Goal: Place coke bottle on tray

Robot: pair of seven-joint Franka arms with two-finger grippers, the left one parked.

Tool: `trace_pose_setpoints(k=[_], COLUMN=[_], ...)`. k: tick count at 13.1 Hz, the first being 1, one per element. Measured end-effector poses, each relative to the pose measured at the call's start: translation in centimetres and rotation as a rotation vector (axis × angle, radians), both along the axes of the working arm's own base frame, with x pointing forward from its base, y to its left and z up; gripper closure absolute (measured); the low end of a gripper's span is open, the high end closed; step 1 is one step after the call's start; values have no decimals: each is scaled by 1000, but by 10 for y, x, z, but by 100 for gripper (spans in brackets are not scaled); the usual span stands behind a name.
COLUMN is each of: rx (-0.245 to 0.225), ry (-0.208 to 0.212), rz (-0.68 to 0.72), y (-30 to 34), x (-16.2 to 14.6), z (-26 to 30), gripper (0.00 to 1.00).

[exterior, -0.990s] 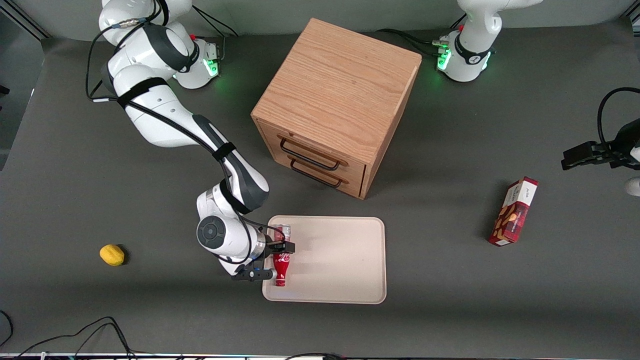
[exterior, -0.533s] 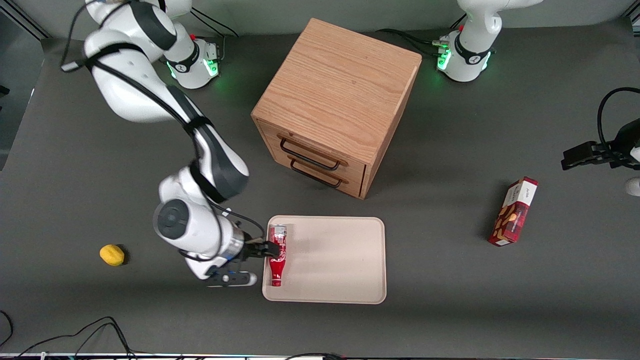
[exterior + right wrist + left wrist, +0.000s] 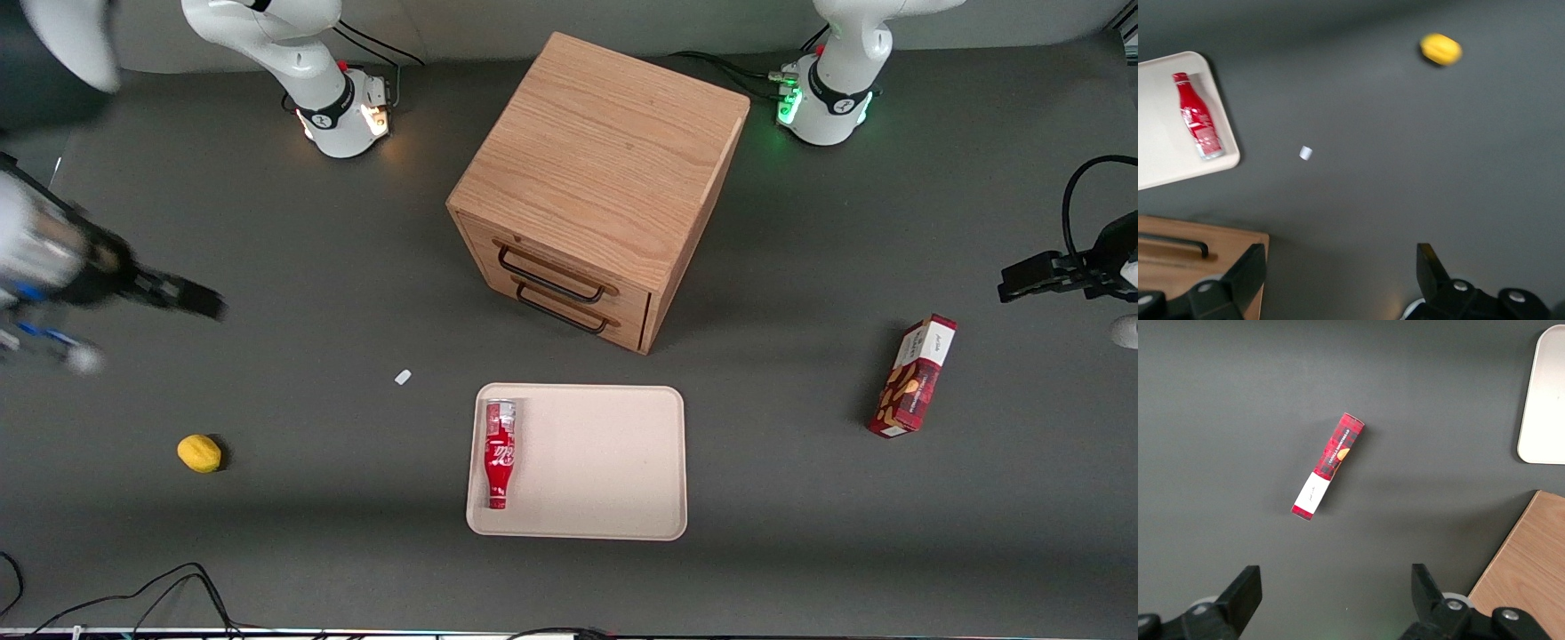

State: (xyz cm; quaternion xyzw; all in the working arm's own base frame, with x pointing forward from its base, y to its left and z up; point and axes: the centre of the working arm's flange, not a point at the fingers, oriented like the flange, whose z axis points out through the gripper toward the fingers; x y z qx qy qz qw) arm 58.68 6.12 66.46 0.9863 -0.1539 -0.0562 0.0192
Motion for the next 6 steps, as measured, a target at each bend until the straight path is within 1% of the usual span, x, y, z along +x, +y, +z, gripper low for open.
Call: trace_pose_setpoints(k=[1,3,5,6], rx=[0,3,6,7], ry=[0,-7,-23,-27], rz=[-14,-13,-4,-1], y=[-10,-14,-14,-13], x=[-27,-78,-113,-121], z=[21,37,31,28], gripper=[0,0,0,0])
